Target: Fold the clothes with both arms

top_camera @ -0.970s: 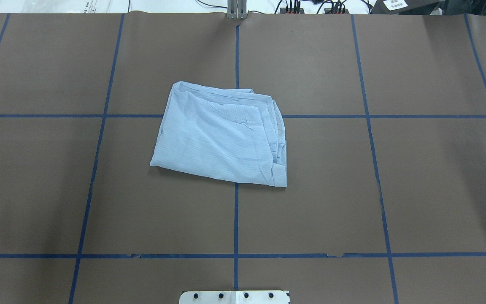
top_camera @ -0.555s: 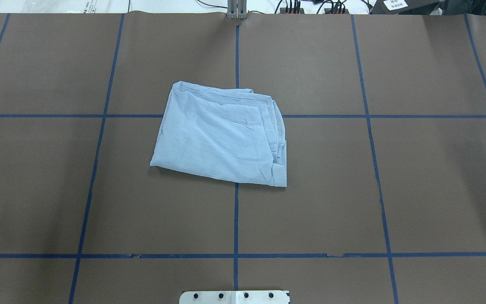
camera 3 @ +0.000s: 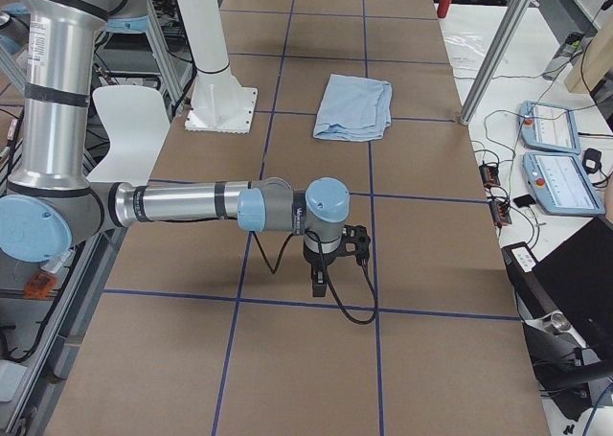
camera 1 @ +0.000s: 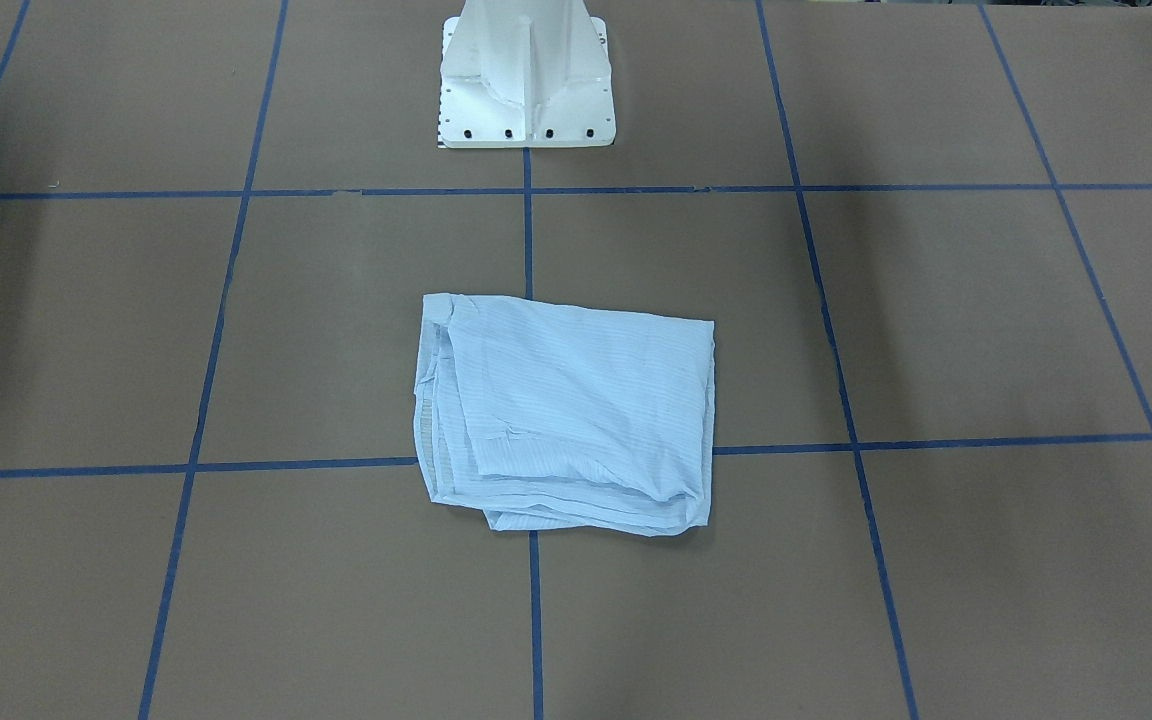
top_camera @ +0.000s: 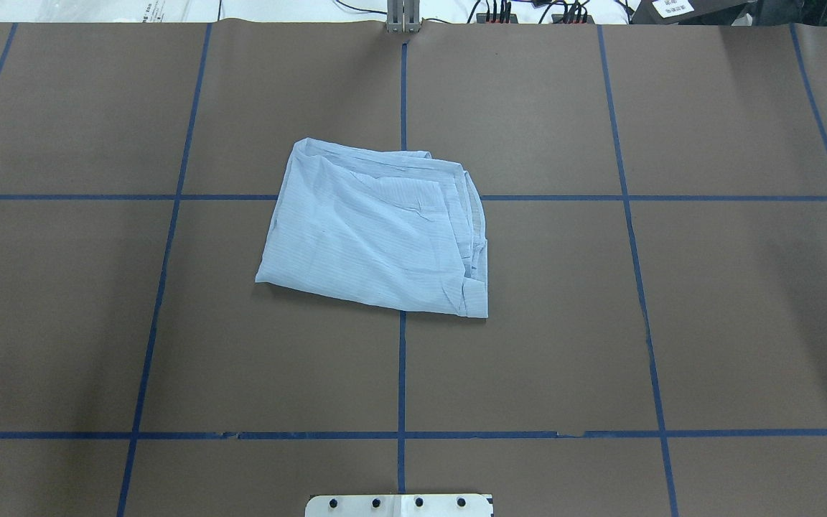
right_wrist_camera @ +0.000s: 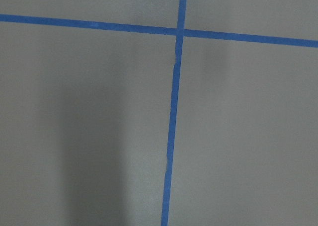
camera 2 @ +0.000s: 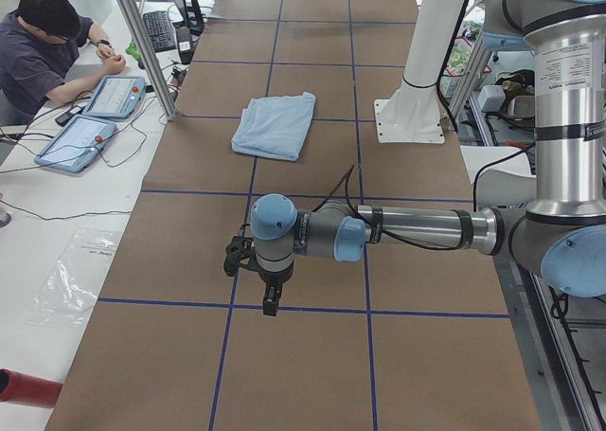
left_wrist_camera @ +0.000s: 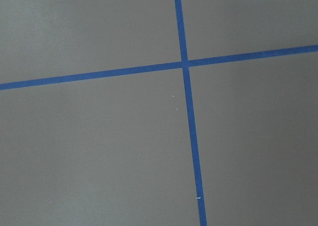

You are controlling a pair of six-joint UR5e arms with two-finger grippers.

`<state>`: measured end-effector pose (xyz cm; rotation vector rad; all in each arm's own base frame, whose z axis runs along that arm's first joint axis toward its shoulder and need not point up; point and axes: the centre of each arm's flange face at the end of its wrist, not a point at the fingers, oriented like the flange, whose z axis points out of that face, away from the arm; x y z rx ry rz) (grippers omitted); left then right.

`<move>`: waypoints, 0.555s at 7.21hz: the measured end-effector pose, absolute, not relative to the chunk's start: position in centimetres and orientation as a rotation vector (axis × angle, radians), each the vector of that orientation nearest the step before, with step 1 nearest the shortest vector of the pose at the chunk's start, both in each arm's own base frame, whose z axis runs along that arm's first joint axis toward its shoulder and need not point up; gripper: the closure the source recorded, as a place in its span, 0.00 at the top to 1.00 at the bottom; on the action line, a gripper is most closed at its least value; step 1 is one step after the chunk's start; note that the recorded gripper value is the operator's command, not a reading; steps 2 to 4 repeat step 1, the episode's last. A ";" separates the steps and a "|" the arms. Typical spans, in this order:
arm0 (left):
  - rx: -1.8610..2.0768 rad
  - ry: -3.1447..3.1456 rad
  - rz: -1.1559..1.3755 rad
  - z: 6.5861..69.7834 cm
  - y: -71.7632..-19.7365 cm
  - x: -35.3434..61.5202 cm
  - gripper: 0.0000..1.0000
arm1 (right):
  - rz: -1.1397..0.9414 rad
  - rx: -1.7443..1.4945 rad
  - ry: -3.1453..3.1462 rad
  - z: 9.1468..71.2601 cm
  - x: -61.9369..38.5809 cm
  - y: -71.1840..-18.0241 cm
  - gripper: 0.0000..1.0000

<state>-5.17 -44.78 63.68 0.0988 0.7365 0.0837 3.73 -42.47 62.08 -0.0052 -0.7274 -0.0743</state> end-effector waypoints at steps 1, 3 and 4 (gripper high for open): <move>0.097 0.737 0.083 63.7 -44.7 -5.2 1.00 | -0.075 -0.005 -0.727 62.1 3.7 -42.5 1.00; 0.097 0.737 0.083 63.7 -44.7 -5.2 1.00 | -0.075 -0.005 -0.727 62.1 3.7 -42.5 1.00; 0.097 0.737 0.083 63.7 -44.7 -5.2 1.00 | -0.075 -0.005 -0.727 62.1 3.7 -42.5 1.00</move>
